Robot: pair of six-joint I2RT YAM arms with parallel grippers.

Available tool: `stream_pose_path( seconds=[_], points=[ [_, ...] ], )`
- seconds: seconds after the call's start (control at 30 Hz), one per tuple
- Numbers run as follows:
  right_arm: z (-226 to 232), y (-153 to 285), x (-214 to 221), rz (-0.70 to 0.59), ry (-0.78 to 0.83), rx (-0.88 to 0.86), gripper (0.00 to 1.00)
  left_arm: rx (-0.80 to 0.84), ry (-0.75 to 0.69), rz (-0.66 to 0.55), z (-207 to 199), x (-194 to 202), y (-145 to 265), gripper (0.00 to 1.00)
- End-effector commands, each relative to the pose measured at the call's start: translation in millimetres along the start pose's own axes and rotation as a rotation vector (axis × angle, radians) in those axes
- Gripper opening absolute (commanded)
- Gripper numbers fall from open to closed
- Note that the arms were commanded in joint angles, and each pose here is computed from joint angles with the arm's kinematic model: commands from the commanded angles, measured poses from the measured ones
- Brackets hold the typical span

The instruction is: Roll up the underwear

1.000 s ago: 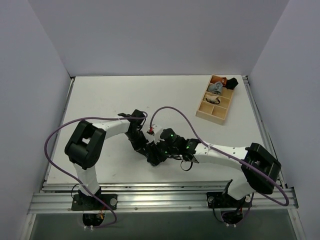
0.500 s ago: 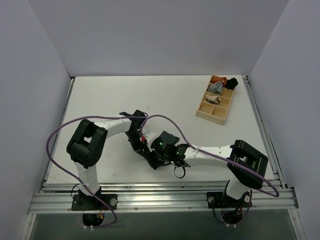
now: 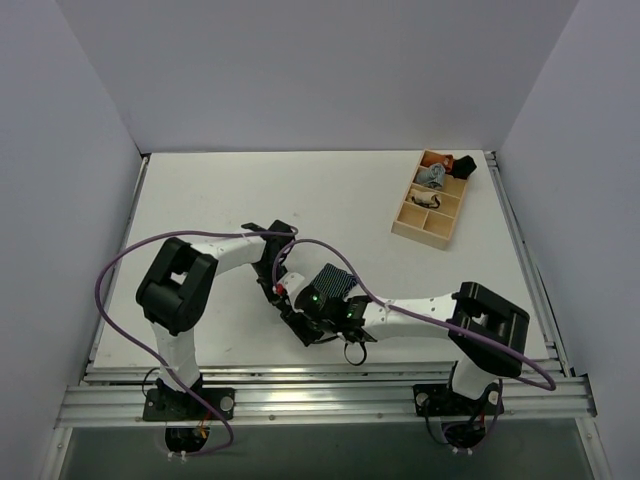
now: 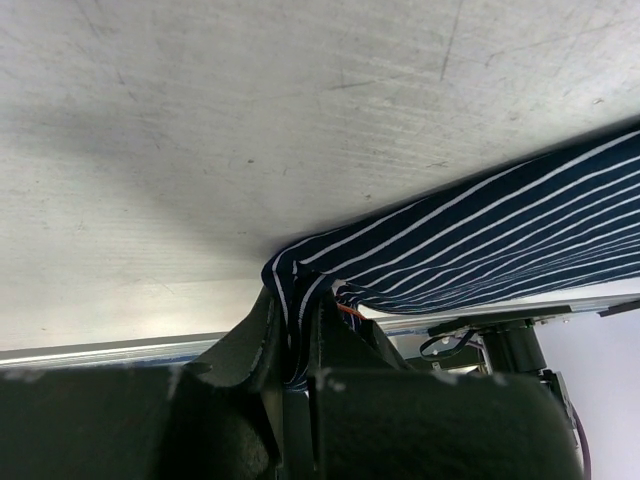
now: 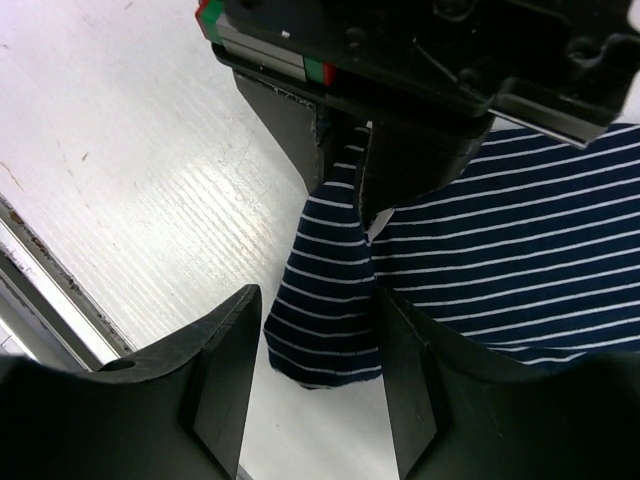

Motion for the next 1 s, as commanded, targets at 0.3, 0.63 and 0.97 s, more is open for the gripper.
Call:
stream_pose_path(
  seconds=[0.3, 0.63, 0.97],
  points=[
    [-14, -8, 7, -0.019, -0.235, -0.101, 0.00, -0.052, 0.031, -0.080, 7, -5, 19, 0.17],
    [-47, -9, 71, 0.047, -0.528, -0.206, 0.00, 0.036, 0.030, -0.288, 5, 5, 53, 0.52],
    [-56, -20, 77, 0.122, -0.649, -0.315, 0.00, 0.191, -0.064, -0.363, -4, 23, 35, 0.57]
  ],
)
Point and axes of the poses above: each gripper's point midway between its finger pads, its own y axis back along the fingers, its own z axis along the line the jaws close on, x = y × z, the point moved 7 cm from there along y, back along the fingers, and after that the axes turned 13 degrees about -y, right-handed, at the moved point
